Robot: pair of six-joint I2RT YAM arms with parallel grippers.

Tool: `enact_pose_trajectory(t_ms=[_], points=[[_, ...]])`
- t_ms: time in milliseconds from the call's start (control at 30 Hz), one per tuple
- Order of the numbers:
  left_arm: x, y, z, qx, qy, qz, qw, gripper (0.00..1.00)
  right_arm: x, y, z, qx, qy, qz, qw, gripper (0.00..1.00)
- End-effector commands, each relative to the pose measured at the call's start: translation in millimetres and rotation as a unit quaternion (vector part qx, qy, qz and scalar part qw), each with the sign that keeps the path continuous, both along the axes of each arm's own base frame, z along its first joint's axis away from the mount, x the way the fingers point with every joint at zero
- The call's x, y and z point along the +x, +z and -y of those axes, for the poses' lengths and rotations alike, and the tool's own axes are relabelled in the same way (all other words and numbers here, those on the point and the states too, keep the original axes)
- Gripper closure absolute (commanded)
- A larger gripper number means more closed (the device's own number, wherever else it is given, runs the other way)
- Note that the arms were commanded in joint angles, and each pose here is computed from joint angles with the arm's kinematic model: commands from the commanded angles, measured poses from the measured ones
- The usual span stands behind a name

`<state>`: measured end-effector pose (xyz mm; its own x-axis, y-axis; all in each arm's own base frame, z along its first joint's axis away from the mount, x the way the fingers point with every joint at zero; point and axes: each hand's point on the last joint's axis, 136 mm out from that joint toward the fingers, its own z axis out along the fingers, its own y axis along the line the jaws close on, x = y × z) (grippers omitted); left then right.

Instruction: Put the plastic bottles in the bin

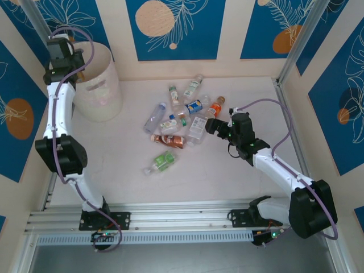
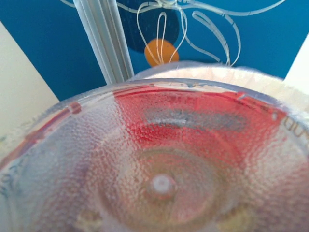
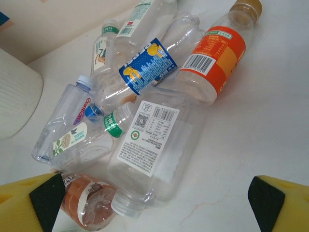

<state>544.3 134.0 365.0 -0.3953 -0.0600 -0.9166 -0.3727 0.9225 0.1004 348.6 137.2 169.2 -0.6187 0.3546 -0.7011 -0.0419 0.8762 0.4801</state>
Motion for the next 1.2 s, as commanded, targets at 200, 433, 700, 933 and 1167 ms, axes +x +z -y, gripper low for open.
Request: enact_pose_trajectory(t_ms=[200, 433, 700, 933, 1167], points=[[-5.8, 3.9, -37.1, 0.019, 0.091, -0.020, 0.995, 0.00, 4.0, -2.7, -6.8, -0.001, -0.003, -0.020, 1.000, 0.00], [-14.0, 31.1, -18.5, -0.025, 0.058, 0.010, 0.998, 0.00, 3.0, -8.1, -11.1, -0.006, 0.004, -0.027, 1.000, 0.00], [-21.0, 42.2, 22.3, -0.073, -0.006, 0.022, 0.997, 0.00, -0.1, -7.2, -7.7, -0.007, 0.000, -0.020, 1.000, 0.00], [-20.5, 46.8, 99.4, -0.091, -0.098, 0.025, 0.991, 0.00, -4.1, -4.2, -0.1, -0.001, -0.015, 0.004, 1.000, 0.01], [-26.0, 37.6, 192.8, -0.091, -0.188, 0.008, 0.978, 0.00, -9.0, -1.9, 7.5, -0.001, -0.026, 0.026, 0.999, 0.00]])
